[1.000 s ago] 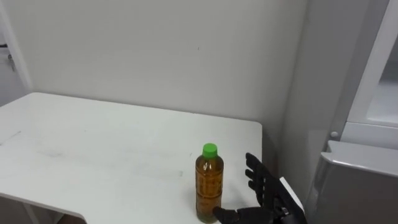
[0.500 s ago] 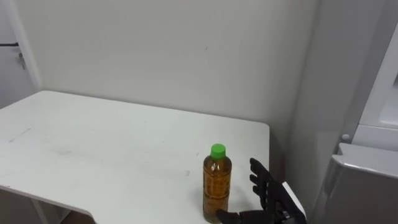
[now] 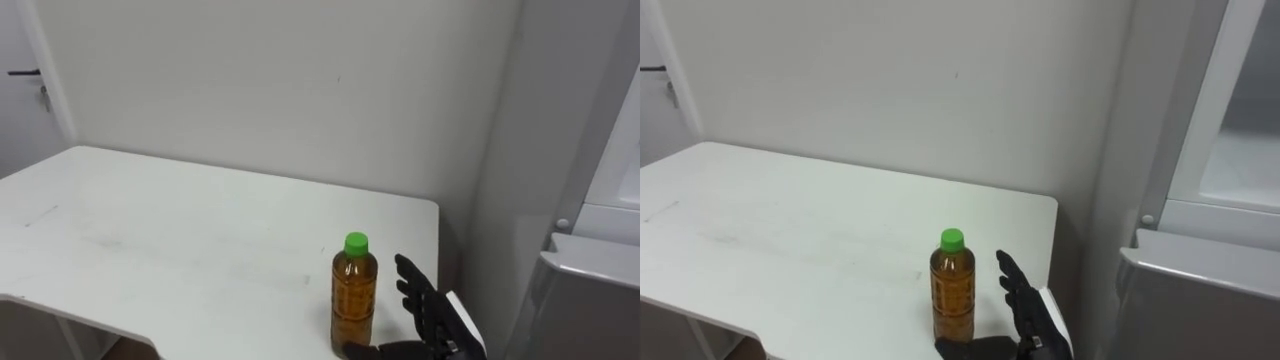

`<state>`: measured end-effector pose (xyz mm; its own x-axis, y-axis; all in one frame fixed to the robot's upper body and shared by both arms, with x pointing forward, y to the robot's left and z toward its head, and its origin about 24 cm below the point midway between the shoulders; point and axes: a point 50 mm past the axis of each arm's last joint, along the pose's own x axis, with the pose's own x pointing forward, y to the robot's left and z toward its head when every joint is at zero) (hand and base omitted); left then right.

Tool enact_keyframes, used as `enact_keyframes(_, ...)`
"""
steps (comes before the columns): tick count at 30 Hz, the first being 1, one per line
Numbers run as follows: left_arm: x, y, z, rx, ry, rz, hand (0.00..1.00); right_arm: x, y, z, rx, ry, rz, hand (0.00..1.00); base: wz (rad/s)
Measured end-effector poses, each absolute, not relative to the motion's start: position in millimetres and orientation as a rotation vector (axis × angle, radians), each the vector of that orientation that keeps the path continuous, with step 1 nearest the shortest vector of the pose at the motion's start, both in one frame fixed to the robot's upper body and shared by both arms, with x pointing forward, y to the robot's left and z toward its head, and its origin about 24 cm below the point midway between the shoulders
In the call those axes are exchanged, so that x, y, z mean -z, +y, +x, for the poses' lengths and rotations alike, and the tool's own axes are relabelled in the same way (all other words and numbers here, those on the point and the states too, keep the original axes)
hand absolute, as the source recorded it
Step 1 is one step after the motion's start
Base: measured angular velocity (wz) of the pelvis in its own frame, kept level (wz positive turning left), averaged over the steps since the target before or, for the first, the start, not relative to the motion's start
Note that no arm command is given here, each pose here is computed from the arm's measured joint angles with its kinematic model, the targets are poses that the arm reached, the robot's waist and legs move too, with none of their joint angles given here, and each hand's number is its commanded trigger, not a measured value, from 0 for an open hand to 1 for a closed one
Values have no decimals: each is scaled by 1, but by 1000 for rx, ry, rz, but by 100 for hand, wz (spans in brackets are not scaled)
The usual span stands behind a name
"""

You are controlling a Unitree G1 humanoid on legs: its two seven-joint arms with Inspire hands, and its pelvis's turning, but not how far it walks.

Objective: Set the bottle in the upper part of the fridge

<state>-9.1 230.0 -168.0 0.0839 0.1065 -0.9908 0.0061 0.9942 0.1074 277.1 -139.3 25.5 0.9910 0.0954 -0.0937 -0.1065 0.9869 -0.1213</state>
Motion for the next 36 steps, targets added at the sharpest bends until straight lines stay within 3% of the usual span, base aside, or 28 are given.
enact_keyframes(36, 168, 227, -8, -39, 1464, 88, 0, -24, -134, 276, -126, 101, -88, 0, 1)
